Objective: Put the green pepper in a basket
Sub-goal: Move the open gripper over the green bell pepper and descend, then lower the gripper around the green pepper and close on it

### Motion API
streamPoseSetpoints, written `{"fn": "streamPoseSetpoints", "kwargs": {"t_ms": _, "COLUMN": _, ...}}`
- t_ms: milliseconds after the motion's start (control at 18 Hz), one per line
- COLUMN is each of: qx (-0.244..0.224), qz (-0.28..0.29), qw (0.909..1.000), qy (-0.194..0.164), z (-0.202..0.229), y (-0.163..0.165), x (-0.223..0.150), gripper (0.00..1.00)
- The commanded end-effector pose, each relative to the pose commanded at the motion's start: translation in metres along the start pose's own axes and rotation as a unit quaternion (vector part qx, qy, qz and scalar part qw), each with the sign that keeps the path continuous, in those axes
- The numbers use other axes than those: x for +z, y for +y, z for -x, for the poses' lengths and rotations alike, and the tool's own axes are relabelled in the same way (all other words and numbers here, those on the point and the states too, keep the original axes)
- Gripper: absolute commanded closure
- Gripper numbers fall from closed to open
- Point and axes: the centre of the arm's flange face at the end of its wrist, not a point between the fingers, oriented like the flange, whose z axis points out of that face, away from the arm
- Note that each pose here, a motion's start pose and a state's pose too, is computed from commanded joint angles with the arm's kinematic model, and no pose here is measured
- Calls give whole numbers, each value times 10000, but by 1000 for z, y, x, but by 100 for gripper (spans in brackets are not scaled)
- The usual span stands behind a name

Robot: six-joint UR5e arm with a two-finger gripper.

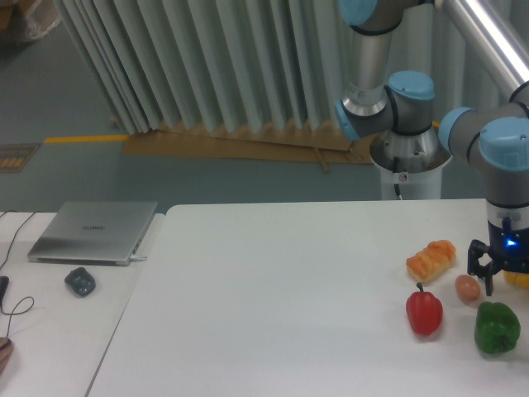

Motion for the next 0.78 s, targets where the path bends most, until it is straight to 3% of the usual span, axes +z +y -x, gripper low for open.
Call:
{"fn": "streamPoseSetpoints", "kwargs": {"t_ms": 333, "qx": 54, "qz": 147, "qw": 9998, "qy": 149, "z": -16, "y": -5, "x": 21, "gripper": 0}}
{"fn": "streamPoseSetpoints", "kwargs": {"t_ms": 556, "qx": 4, "qz": 60, "qw": 9999, "qy": 124, "z": -13, "y": -9, "x": 13, "gripper": 0}}
{"fn": "streamPoseSetpoints", "kwargs": {"t_ms": 778, "qx": -576, "qz": 65, "qw": 9982, "qy": 128, "z": -4, "y": -6, "x": 18, "gripper": 0}}
